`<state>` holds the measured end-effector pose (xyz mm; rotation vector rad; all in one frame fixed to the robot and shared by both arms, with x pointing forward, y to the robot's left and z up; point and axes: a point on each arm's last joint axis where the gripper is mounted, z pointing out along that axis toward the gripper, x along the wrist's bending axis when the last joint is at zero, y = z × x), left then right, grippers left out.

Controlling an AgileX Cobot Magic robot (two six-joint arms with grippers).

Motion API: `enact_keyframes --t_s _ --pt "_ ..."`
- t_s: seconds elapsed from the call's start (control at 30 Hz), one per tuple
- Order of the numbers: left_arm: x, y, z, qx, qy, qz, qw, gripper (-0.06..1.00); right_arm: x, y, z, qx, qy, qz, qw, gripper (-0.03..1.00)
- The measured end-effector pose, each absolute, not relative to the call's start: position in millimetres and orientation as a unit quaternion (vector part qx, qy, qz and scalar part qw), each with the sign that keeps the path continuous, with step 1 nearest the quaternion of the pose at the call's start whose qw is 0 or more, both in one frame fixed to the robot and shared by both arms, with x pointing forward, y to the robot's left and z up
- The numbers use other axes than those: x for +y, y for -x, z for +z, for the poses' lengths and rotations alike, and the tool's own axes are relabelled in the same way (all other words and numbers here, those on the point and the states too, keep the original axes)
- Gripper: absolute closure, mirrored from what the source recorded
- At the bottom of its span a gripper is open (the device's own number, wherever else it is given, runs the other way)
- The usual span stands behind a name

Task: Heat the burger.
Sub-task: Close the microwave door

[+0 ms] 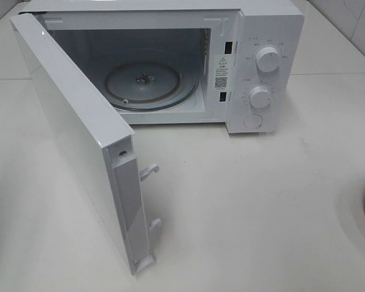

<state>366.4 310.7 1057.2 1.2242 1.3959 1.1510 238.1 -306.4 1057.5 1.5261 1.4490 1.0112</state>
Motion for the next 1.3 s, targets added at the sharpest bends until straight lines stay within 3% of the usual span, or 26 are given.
enact_keyframes --t_s 0.33,0.93,1.3 --pt "312 -393 1024 0.524 -0.501 0.507 0.466 0.94 -306 -238 1058 0.571 -0.601 0.398 0.393 0.20" --pt "285 -452 993 0.482 -0.581 0.367 0.543 0.94 -306 -238 1058 0.571 -0.601 0.398 0.393 0.20" --pt "255 -472 979 0.450 -0.633 0.315 0.545 0.94 -306 -238 1058 0.571 -0.601 0.399 0.393 0.20"
